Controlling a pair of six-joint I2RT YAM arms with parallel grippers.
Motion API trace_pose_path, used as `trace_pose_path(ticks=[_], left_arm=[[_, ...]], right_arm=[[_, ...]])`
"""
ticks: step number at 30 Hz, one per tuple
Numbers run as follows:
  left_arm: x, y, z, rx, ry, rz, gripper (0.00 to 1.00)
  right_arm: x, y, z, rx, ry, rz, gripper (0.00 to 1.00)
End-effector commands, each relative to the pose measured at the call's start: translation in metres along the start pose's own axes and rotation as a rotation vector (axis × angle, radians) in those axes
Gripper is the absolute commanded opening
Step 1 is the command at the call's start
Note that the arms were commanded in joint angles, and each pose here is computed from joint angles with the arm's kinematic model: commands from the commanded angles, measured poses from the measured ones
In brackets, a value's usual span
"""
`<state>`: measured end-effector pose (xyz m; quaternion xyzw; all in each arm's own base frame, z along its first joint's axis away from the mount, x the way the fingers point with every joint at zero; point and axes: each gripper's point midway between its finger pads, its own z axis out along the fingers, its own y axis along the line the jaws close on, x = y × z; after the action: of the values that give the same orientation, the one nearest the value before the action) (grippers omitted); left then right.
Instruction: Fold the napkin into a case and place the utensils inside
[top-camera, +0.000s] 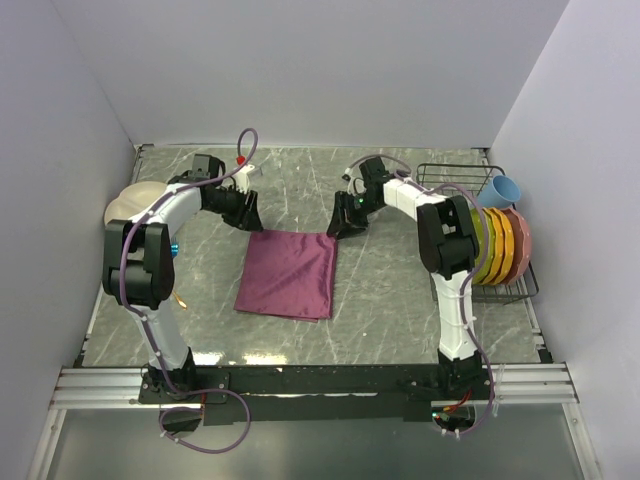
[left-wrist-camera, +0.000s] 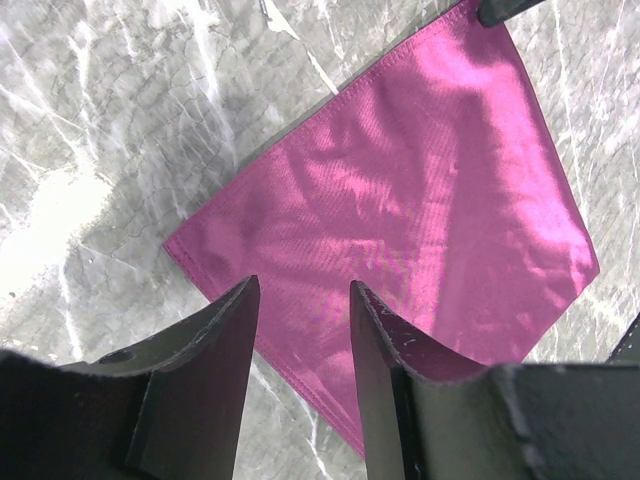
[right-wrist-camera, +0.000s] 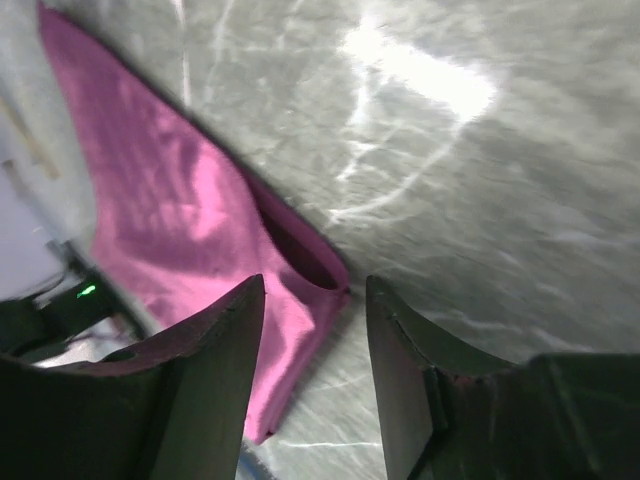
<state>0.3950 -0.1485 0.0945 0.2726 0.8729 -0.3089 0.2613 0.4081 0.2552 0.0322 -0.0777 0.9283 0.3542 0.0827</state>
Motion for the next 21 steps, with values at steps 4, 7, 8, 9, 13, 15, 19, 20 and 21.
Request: trace_pose_path(ticks=[4,7,8,9,13,15,19,20,21], left_arm=[[-0.015,-0.002,-0.019,-0.026,-0.060,0.046,0.48],[-0.014,-0.001,-0.023,-0.032,-0.067,0.044,0.48],[-0.013,-0.001,-0.024,-0.035,-0.069,0.040,0.48],[-0.013,0.000,-0.025,-0.038,-0.071,0.038,0.48],[-0.014,0.003,-0.031,-0.053,-0.085,0.035,0.48],[-0.015,0.006,-0.034,-0.063,-0.093,0.029,0.48],[-0.011,0.010,-0.037,-0.077,-0.098,0.010,0.49],[-0.011,0.010,-0.039,-0.081,-0.100,0.007,0.49],[-0.010,0.012,-0.040,-0.085,-0.102,0.004,0.49]], right_arm=[[0.005,0.012,0.009,-0.068,0.039,0.014,0.50],[0.003,0.022,0.007,-0.100,0.038,0.010,0.40],[0.001,0.027,0.005,-0.110,0.030,0.005,0.36],[-0.002,0.030,0.004,-0.118,0.019,-0.004,0.29],[-0.009,0.040,-0.003,-0.127,-0.010,-0.045,0.12],[-0.012,0.048,-0.007,-0.132,-0.023,-0.073,0.03],[-0.010,0.059,-0.009,-0.122,-0.031,-0.129,0.00],[-0.008,0.063,-0.009,-0.116,-0.032,-0.157,0.00],[-0.006,0.066,-0.007,-0.110,-0.027,-0.171,0.00]])
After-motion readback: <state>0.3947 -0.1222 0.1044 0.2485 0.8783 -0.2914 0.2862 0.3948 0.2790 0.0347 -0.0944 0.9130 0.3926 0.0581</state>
